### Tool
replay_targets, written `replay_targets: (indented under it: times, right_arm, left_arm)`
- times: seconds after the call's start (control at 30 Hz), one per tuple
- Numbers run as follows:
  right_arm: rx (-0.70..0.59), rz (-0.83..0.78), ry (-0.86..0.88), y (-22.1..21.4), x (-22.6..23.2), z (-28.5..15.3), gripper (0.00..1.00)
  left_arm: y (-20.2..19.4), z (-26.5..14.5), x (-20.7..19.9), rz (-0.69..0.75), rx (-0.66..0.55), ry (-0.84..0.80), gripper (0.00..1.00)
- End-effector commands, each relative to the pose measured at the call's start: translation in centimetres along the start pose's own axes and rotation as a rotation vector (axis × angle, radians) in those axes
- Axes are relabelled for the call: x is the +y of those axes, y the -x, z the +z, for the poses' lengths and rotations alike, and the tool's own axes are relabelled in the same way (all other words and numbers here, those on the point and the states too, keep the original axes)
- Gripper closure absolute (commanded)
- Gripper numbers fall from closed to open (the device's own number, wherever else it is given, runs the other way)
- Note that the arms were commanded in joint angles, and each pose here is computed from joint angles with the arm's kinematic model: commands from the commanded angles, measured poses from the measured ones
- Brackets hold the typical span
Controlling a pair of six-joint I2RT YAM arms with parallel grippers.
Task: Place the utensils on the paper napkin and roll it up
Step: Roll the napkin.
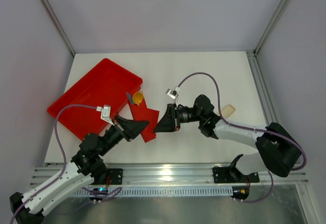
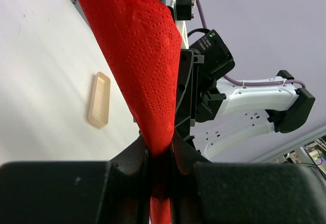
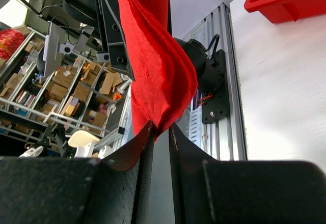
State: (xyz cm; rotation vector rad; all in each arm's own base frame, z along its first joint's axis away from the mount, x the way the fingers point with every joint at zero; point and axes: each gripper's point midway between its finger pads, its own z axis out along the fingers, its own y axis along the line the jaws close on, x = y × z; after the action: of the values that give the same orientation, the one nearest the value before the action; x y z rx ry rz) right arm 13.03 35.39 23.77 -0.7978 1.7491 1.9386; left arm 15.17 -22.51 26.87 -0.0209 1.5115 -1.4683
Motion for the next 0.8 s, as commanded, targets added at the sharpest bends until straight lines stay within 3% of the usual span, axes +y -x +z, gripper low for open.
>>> replay_targets:
  times: [0.0,0.13,0.23,0.33,0.77]
  right_arm:
    - [-0.029,-0.099,-0.002,1.0,0.7,0.1,0.78]
    - [0.013,-0.111,-0.230,0.7,-2.0,-1.0,0.58]
    - [0.010,-0.200,-0.377,2.4,-2.1,-2.5,0.51]
    - [-0.011,-0.278,-0.394,4.3,-0.2,-2.8,0.48]
    - [0.026,-0.333,-0.377,6.4,2.7,-1.3,0.42]
  left_arm:
    - [1.6,-0.1,-1.9,0.003,-0.049,-0.051,1.00]
    - [1.5,-0.2,-1.5,0.004,-0.048,-0.034,1.00]
    - [1.4,-0.2,-1.1,0.022,-0.034,-0.004,1.00]
    - [1.5,0.0,-0.9,0.043,-0.027,0.013,1.00]
    - [1.5,0.3,-0.8,0.077,-0.009,0.037,1.00]
